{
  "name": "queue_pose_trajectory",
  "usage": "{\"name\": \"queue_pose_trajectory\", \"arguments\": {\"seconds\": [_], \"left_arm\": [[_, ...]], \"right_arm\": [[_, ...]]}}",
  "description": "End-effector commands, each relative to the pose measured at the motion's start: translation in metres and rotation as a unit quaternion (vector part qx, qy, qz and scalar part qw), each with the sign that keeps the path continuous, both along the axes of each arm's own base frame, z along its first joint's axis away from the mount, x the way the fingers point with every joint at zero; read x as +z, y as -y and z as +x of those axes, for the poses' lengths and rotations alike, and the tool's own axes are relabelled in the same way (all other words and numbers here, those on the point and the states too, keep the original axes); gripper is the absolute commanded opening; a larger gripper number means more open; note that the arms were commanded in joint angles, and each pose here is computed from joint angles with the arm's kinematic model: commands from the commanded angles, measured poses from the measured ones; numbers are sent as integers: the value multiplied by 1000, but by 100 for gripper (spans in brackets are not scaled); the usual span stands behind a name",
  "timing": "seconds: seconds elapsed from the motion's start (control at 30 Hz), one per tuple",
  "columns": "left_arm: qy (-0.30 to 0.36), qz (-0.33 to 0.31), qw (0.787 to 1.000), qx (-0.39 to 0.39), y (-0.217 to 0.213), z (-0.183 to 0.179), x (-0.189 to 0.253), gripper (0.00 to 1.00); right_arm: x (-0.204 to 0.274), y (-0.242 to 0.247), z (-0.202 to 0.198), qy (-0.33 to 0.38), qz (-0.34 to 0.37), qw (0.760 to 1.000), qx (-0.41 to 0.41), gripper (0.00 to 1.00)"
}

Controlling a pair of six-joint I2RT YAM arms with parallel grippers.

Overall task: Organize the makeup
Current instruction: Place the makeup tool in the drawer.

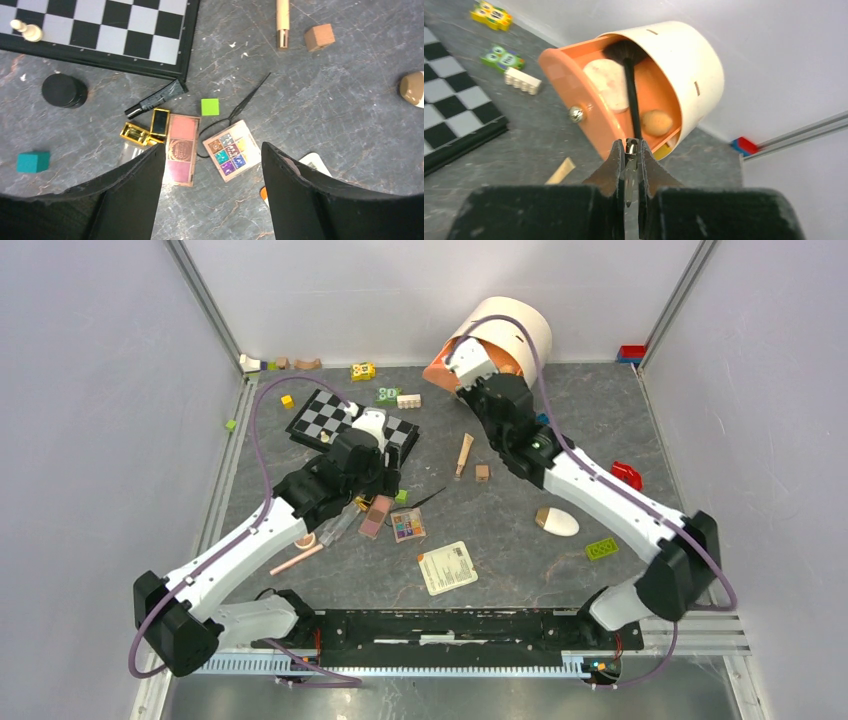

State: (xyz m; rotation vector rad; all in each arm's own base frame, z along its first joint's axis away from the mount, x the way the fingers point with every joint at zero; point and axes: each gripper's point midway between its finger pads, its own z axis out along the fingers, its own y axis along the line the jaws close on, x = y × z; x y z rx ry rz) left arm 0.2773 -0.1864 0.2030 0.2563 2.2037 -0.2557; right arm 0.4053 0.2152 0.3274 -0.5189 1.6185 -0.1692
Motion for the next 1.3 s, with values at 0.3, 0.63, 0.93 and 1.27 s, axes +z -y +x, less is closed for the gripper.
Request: {"name": "queue_pose_trajectory", "arguments": {"seconds": [0.3, 0.63, 0.93, 1.27], "left_arm": [[9, 74, 997, 32, -44, -10, -18, 79], [11, 83, 996, 37, -48, -8, -19, 80], [9, 88, 995, 38, -48, -7, -21, 82], [8, 93, 994, 53, -51, -5, -22, 83]], "right_arm": [[33, -6, 93, 52, -160, 986, -18, 0], [-6, -22, 148, 14, -120, 993, 16, 13], [12, -23, 148, 25, -89, 996, 13, 49], [134, 7, 85, 117, 26, 993, 11, 54]]}}
